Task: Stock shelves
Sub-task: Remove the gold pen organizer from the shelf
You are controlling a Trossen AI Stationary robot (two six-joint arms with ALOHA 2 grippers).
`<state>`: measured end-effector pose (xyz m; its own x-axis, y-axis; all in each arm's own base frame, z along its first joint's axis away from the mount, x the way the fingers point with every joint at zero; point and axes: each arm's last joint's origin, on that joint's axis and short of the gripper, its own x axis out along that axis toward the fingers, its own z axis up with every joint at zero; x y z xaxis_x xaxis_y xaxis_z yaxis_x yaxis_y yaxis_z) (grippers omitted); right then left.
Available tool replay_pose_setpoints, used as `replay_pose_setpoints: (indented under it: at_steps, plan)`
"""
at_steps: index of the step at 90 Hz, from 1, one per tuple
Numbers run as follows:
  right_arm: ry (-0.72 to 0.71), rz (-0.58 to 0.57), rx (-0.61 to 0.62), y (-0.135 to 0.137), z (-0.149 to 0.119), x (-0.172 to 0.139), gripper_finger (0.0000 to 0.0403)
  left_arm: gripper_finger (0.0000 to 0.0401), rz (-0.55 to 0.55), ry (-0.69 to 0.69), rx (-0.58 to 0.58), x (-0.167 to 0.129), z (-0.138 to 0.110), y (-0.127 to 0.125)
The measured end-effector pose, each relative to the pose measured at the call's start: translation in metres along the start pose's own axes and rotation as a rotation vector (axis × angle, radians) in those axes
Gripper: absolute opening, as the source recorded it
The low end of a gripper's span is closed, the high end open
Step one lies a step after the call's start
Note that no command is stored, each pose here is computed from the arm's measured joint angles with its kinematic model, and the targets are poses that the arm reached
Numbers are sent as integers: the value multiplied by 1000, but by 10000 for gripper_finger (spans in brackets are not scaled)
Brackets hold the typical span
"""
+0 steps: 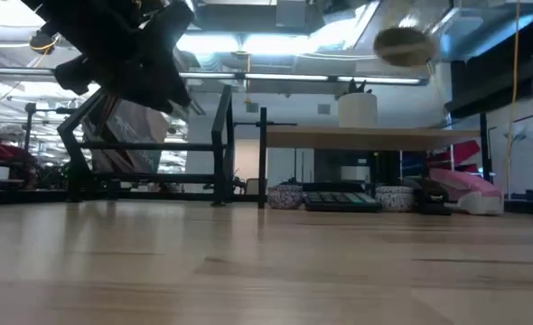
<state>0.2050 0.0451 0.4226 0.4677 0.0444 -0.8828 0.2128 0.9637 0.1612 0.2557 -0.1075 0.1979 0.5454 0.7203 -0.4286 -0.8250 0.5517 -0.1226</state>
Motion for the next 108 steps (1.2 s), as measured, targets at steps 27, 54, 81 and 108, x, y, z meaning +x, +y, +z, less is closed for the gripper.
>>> replay_pose_setpoints:
  at_steps: [27,54,81,108]
  plan:
    - [145,114,-31,113,-73,65,0,143,-30,25,-25,-3,-1,-3]
    - [279,167,166,155,-185,101,0,143,-89,14,-64,-11,-10,-12]
    - [332,7,209,142,-233,106,0,143,-102,-3,-107,-2,-24,-24]
    - [363,-35,148,148,-239,120,16,143,-74,-15,-123,11,-28,-27]
